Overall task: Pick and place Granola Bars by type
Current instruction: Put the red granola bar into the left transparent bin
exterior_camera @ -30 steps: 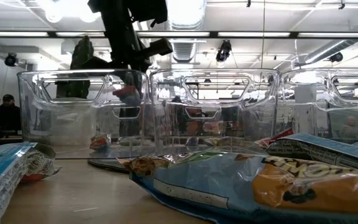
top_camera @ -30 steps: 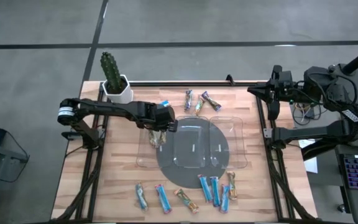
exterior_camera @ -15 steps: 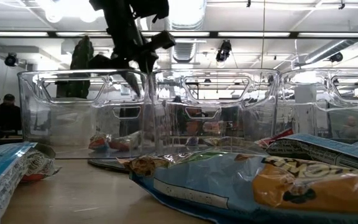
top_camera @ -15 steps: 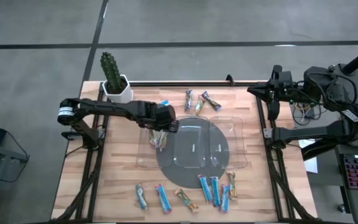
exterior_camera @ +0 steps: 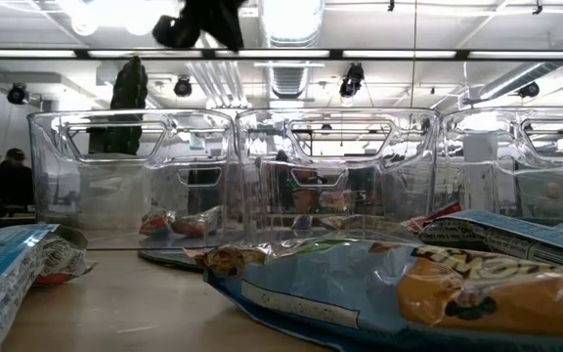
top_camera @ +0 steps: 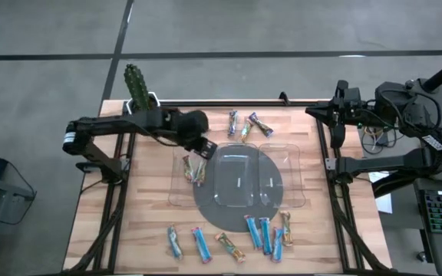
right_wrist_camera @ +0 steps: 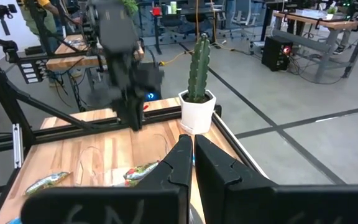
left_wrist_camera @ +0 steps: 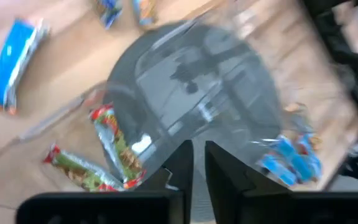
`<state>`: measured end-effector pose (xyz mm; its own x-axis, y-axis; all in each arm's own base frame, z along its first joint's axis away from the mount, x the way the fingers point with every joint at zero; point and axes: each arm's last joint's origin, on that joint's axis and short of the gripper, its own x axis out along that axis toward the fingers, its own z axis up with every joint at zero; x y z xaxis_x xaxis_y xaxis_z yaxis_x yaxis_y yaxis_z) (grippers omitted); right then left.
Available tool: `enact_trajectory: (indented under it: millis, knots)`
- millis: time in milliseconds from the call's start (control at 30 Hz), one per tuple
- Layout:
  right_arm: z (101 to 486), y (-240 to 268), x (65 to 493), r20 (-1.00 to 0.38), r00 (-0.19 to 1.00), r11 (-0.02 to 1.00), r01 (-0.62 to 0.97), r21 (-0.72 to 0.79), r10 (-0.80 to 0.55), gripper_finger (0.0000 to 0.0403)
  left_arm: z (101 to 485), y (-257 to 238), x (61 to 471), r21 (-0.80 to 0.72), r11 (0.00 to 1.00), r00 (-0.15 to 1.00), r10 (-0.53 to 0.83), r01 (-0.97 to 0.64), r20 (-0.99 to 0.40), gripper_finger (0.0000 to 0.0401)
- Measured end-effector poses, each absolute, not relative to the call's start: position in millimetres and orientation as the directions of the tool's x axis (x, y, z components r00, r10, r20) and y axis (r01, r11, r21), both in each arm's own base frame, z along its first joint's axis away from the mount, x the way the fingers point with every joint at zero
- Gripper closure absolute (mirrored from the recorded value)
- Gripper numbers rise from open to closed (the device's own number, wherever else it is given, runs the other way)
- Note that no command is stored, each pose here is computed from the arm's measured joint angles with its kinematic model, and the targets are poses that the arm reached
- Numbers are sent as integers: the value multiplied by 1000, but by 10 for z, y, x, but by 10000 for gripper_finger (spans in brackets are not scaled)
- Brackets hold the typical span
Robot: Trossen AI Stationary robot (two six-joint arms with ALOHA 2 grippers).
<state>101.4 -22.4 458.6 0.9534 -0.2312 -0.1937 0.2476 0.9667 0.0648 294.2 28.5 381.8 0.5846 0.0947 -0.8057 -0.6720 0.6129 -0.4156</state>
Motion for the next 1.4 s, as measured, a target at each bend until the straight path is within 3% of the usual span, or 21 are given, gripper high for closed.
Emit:
enact_trajectory:
  millis: [267, 600, 833, 933, 1167, 1400]
  knots:
    - [4587, -223, 1011, -192, 954, 967, 247, 69, -230, 394, 4509, 193, 2515, -465, 732, 751, 96, -498, -653, 400]
    - [4586, -222, 1013, -193, 956, 965, 244, 93, -223, 394, 4976, -9, 1916, -342, 907, 918, 103, -245, -383, 401]
    - [4588, -222, 1013, -191, 956, 963, 247, 110, -223, 394, 4917, -171, 1806, -282, 950, 929, 20, -132, -369, 401]
    - [4589, -221, 1014, -190, 956, 961, 248, 123, -222, 394, 4863, -211, 1771, -226, 964, 927, 50, -143, -371, 401]
    - [4590, -206, 1020, -189, 968, 972, 193, 137, -166, 394, 4817, -215, 1585, -168, 979, 975, 79, -115, -208, 401]
    - [4604, -203, 1078, -176, 977, 978, 146, 151, -119, 394, 4454, -185, 1404, -193, 977, 989, 66, -92, -132, 401]
